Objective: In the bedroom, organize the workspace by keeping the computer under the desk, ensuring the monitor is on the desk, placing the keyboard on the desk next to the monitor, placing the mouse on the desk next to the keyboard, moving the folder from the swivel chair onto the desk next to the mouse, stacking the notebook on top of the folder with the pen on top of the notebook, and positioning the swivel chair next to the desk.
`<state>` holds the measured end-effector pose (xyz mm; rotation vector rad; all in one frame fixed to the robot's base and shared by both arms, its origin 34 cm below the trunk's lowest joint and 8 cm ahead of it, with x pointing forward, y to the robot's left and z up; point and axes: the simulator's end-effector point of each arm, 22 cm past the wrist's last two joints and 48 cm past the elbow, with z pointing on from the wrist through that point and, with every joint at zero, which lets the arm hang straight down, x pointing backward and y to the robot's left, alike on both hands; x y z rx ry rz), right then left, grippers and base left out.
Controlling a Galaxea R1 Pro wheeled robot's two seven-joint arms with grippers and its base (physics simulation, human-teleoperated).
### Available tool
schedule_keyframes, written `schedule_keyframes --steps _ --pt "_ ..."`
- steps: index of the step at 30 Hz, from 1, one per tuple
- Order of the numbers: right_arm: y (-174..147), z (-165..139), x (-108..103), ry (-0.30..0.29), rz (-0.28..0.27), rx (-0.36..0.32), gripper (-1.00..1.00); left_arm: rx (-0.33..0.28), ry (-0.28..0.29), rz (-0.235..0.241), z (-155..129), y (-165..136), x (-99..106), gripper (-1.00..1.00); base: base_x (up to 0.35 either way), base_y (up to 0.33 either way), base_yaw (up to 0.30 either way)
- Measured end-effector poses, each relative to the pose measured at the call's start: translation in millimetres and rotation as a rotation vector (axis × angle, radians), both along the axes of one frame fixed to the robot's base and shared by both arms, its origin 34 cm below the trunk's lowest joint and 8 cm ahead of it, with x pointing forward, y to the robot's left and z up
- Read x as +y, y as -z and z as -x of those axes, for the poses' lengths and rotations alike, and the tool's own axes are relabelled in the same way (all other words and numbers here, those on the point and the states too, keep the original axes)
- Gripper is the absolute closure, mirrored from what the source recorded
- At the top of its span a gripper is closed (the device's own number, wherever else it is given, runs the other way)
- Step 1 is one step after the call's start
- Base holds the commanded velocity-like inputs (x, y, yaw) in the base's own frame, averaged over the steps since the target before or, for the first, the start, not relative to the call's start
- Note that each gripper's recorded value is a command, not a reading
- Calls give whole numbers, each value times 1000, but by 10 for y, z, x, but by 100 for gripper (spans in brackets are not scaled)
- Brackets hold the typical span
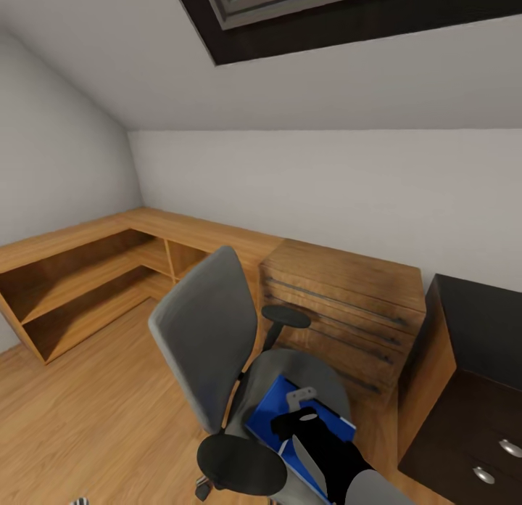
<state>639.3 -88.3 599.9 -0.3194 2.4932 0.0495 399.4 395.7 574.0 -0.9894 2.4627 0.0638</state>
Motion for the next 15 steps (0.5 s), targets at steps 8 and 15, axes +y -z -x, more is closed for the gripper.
schedule_keyframes --steps 8,15 --pt "145 13 -1 0 0 0 -100 0 0 -1 10 142 4 -100 0 0 0" --pt "176 24 -14 3 3 4 -100 0 0 0 13 162 2 -100 0 0 0"
